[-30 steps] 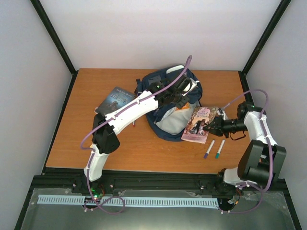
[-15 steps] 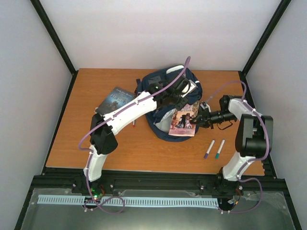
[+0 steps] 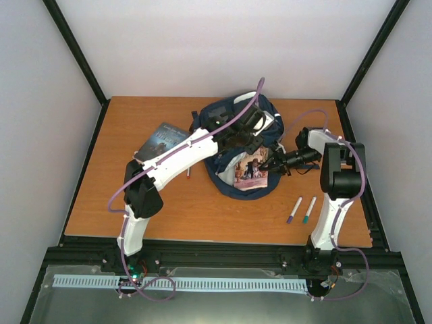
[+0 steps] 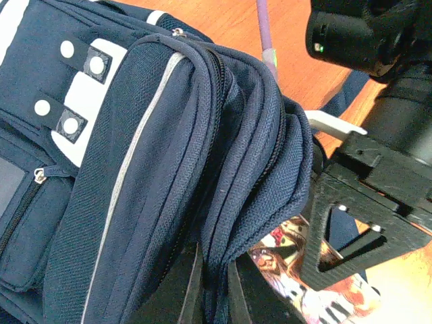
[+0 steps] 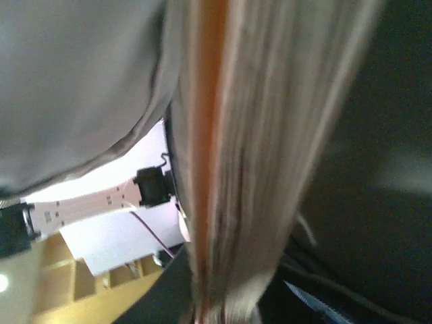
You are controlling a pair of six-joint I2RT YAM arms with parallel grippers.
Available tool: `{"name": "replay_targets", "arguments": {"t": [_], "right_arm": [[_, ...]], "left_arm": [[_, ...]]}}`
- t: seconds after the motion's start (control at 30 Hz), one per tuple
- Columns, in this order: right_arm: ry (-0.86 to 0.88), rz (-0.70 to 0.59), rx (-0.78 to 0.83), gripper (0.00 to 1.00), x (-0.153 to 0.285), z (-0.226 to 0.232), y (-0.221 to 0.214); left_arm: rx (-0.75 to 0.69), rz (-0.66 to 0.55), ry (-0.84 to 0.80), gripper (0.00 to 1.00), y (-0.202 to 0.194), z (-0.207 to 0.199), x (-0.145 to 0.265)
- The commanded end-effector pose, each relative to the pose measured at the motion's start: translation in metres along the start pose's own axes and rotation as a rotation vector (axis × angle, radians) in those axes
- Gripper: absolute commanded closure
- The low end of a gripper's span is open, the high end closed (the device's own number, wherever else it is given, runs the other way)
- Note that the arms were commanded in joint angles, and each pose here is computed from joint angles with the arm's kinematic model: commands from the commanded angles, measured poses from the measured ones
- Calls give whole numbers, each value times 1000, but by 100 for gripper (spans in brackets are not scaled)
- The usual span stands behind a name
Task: Pack the student bag
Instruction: Place the book in the student bag.
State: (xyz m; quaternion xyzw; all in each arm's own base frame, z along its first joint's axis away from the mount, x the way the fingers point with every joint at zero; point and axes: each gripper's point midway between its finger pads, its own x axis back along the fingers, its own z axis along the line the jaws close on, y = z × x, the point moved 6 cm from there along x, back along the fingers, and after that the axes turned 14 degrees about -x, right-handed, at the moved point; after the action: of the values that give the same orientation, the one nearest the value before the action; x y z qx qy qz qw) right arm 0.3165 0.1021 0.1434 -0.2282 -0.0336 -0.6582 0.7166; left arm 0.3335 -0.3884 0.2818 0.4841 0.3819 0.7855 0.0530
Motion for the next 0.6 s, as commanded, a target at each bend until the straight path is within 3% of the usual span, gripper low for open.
{"name": "replay_targets", "arguments": {"t": [0.0,0.27,0.43,0.57], "right_arm": [[-22,9,-6,80,-5,-7,13],[-84,-3,1,64,-3,-11,12],[-239,-68,46,42,7,-11,1],[-337,-135,101,38,16,-9,-10]], "left_arm": [[49,-158,29,99,29,14,48],[51,-144,38,99,23,14,47],[50,-144,37,99,21,14,50],[53,-143,31,99,17,12,51]]}}
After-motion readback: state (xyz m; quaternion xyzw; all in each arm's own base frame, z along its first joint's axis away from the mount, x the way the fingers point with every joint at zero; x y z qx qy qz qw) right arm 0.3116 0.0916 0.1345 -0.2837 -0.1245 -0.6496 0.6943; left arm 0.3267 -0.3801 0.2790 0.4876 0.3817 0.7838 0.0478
